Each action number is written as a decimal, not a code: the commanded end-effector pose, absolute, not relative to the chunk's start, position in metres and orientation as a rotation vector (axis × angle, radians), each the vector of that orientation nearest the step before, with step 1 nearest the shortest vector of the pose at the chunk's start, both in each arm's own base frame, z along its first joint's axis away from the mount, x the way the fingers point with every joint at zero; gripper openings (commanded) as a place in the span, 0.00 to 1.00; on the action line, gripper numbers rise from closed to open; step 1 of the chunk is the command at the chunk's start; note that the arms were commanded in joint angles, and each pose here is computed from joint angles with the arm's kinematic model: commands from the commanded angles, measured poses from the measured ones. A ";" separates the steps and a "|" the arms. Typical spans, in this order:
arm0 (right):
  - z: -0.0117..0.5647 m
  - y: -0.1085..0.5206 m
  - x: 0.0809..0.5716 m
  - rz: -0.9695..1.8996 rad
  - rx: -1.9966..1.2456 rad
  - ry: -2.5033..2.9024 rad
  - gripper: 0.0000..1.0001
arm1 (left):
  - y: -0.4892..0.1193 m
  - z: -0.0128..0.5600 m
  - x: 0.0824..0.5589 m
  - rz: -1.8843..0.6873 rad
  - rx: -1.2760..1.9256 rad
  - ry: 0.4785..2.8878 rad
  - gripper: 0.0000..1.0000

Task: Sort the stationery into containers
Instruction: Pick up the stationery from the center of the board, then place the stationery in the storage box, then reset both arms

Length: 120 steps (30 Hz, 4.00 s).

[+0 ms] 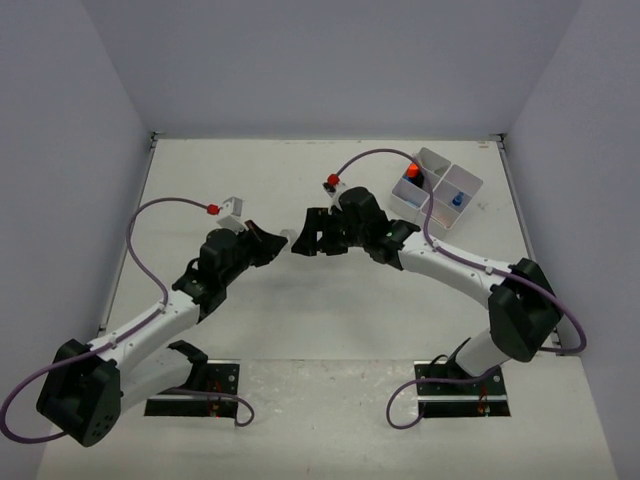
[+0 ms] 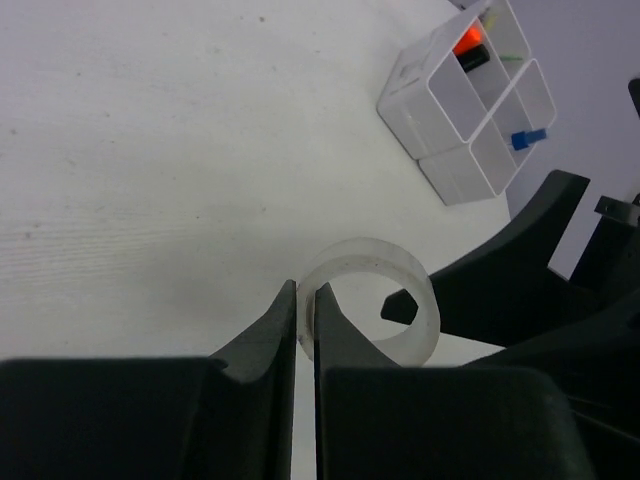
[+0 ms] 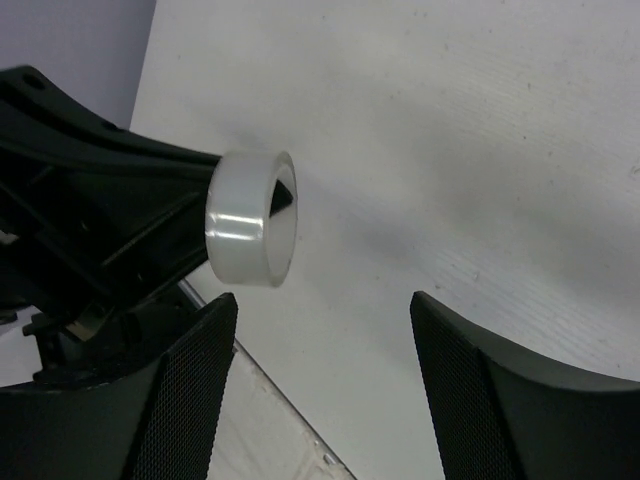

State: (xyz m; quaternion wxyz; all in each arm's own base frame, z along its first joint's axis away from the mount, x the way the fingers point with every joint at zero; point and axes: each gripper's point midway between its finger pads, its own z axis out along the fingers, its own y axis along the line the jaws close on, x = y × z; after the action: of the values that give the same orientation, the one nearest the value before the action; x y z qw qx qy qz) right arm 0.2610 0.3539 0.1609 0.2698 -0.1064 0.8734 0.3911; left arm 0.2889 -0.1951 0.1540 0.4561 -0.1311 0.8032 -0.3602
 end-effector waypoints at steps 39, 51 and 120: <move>0.214 0.011 0.425 0.359 1.142 1.810 0.00 | -0.120 0.190 0.257 -0.406 -0.367 2.149 1.00; 0.217 -0.061 0.425 0.352 1.943 1.417 0.00 | -0.086 0.212 0.228 -0.289 -0.291 2.115 1.00; 0.260 -0.004 0.422 0.396 0.716 1.858 0.99 | -0.053 0.248 0.267 0.100 -0.269 2.099 1.00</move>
State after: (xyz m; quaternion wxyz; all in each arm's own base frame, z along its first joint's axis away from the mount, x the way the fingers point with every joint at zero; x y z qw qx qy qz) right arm 0.4581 -0.0227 0.2810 0.5058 0.4484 0.7012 0.2268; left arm 0.2626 -0.0735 0.2277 0.4665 -0.1048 0.8782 -0.0133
